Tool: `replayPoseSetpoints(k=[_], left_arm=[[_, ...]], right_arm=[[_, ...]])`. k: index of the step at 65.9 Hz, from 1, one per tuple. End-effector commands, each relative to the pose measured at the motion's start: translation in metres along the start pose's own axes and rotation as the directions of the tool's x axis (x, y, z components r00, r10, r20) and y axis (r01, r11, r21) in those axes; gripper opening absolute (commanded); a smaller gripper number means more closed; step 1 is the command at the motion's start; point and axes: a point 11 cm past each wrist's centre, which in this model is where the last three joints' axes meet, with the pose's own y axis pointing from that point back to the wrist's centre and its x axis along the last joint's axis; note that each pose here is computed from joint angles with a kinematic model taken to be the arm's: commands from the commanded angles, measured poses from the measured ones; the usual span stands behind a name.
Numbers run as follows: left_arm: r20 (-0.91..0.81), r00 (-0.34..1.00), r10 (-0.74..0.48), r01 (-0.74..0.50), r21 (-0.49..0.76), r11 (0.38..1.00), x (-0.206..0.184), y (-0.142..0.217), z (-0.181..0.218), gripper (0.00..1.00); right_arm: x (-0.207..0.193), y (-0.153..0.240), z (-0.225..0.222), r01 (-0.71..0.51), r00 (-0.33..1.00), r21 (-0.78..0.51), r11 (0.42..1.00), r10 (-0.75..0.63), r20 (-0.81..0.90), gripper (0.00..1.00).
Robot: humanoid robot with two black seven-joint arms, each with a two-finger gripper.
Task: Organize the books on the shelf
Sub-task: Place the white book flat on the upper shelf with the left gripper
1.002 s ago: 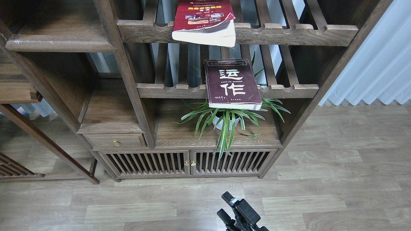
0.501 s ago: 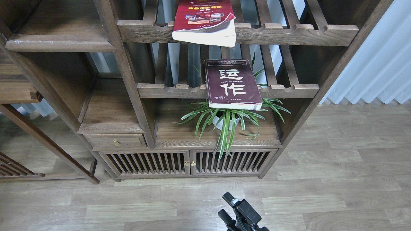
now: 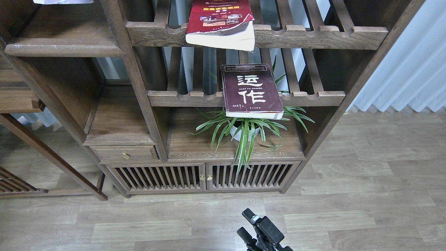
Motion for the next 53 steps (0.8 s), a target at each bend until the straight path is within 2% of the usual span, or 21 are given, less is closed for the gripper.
replayPoseSetpoints(k=[1, 19, 32, 40, 45, 51, 53], left_arm=[[-0.038, 0.999, -0.014, 0.014, -0.006, 1.0, 0.002, 0.0, -0.007, 0.37], [-0.047, 0.999, -0.018, 0.016, -0.034, 0.999, 0.008, 0.009, -0.002, 0.46], [-0.093, 0.993, -0.075, 0.067, -0.081, 0.994, 0.006, 0.018, -0.001, 0.46], [-0.074, 0.995, -0.062, 0.055, -0.084, 0.995, 0.015, 0.029, 0.0, 0.48], [-0.07, 0.996, -0.06, 0.054, -0.081, 0.995, 0.016, 0.03, -0.002, 0.53], [-0.074, 0.996, -0.056, 0.051, -0.075, 0.996, 0.018, 0.03, -0.005, 0.68], [-0.074, 0.996, -0.053, 0.048, -0.076, 0.996, 0.019, 0.031, -0.005, 0.69]], right_arm=[[0.0, -0.001, 0.001, 0.001, 1.0, -0.001, 1.0, -0.001, 0.002, 1.0], [0.0, 0.0, -0.002, 0.001, 1.0, 0.009, 1.0, -0.001, -0.002, 1.0], [-0.001, 0.001, -0.003, 0.002, 1.0, 0.012, 1.0, -0.002, -0.003, 1.0], [-0.001, 0.0, -0.003, 0.003, 1.0, 0.012, 1.0, -0.003, -0.001, 1.0], [-0.001, 0.0, -0.003, 0.004, 1.0, 0.012, 1.0, -0.004, -0.002, 1.0], [-0.001, 0.0, -0.003, 0.004, 1.0, 0.009, 1.0, -0.003, -0.004, 1.0], [-0.001, 0.0, -0.003, 0.004, 1.0, 0.009, 1.0, -0.003, -0.004, 1.0]])
